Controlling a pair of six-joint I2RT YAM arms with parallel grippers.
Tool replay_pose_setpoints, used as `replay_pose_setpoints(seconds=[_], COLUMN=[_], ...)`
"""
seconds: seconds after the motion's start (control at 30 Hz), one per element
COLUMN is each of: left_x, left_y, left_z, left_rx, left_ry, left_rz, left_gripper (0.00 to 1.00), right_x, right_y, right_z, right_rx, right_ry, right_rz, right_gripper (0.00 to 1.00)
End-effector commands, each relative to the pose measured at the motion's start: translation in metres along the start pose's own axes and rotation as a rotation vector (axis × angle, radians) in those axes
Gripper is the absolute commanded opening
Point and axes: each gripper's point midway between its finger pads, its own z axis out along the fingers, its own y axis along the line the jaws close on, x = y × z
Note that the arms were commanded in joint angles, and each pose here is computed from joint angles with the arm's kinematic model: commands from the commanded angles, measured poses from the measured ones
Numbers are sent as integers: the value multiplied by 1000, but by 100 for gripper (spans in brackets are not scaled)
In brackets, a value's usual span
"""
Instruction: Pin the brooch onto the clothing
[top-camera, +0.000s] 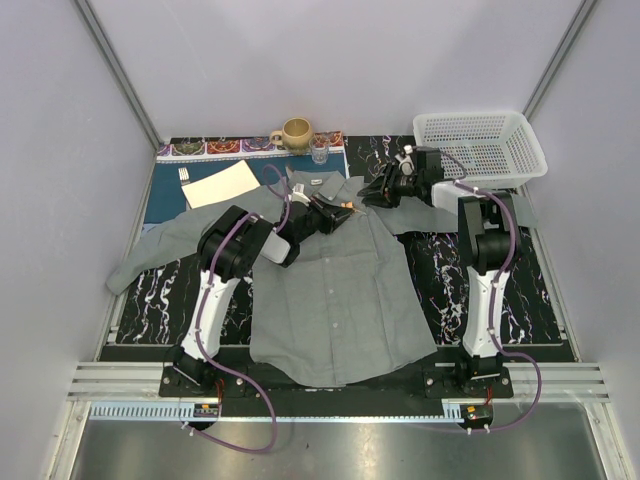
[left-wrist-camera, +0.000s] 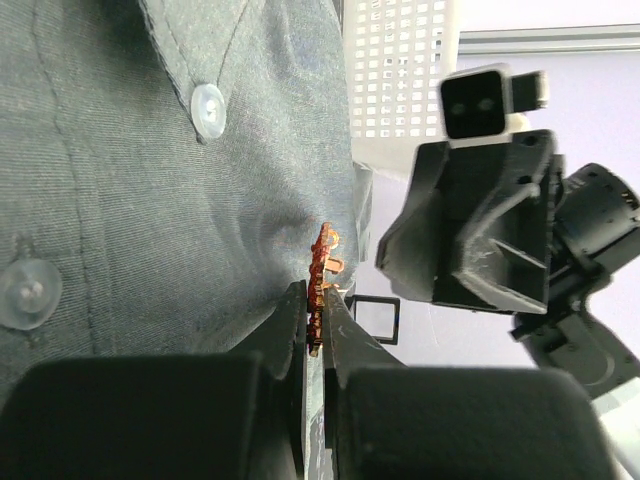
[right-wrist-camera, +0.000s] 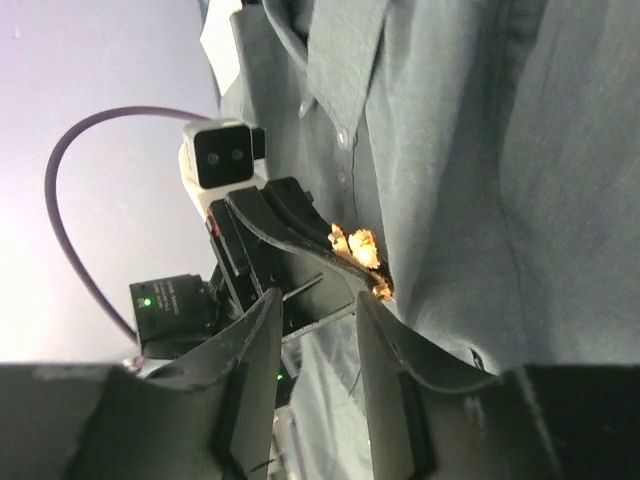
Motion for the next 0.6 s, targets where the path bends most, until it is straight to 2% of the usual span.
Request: replay_pose_setpoints(seconds=[0.0, 0.3, 0.57], left_x=[-10, -11, -11], left_y=[-36, -37, -38], left_z=[-1, -1, -1], left_rx=[132, 135, 136], left_ry=[-23, -26, -26], left_rz=[20, 17, 16], left_gripper=[0, 0, 0], right_x=[-20, -17, -3], right_y=[29, 5, -4], right_z=[-28, -31, -16], right_rx=[136, 295, 344], right_ry=[-67, -3, 67], right_rz=[-227, -278, -296], right_gripper=[45, 49, 49])
